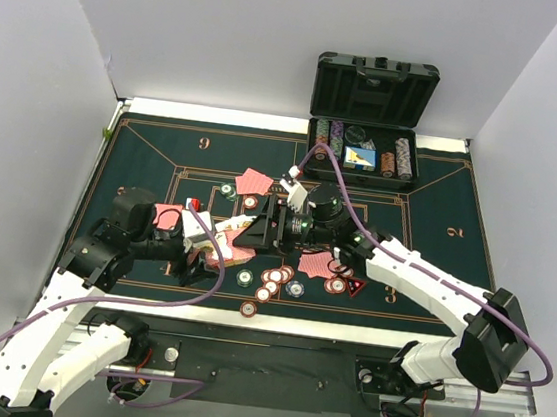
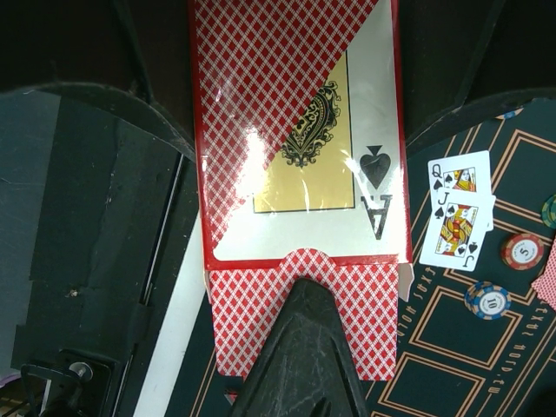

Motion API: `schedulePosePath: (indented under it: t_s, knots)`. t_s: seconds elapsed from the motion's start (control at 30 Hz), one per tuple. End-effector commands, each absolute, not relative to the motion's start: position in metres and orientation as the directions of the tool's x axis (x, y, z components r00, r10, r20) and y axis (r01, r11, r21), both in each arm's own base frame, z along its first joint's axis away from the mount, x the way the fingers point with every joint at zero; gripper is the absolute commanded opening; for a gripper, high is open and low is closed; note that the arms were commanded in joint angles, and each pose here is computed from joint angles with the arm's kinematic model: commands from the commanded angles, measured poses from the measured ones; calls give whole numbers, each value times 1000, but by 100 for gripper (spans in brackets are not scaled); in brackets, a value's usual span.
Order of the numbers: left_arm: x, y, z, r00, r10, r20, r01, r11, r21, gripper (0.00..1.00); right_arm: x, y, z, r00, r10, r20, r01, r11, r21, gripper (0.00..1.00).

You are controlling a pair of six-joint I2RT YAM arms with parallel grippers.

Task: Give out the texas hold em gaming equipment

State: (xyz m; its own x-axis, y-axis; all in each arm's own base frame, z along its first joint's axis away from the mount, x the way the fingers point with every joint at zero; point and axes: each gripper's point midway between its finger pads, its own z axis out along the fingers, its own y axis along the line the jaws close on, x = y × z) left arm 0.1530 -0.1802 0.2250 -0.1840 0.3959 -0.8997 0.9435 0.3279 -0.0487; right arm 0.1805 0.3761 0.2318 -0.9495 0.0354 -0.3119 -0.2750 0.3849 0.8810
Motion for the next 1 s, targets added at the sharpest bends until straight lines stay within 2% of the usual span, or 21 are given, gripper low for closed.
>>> schedulePosePath:
  t_s: [0.0,0.23,0.5,0.73,0.97]
  knots:
    - [162,-186,251,-103,347,-932,947,322,15,0,172,378,243,-943,19,-332,-308,325,894,59]
    - [162,-186,250,-106,346,-932,947,321,12,0,191,355,247,-926,94,-367,-306,384,871,72]
    - [162,-186,251,-105,343,-934,946,323,12,0,191,344,273,-902,127,-412,-348,352,869,78]
    - [164,-188,252,-109,335,-936,946,325,6,0,174,352,274,-905,76,-419,-377,314,871,79]
    - [166,-189,256,-112,326,-939,945,328,1,0,168,374,259,-926,26,-377,-353,302,886,77]
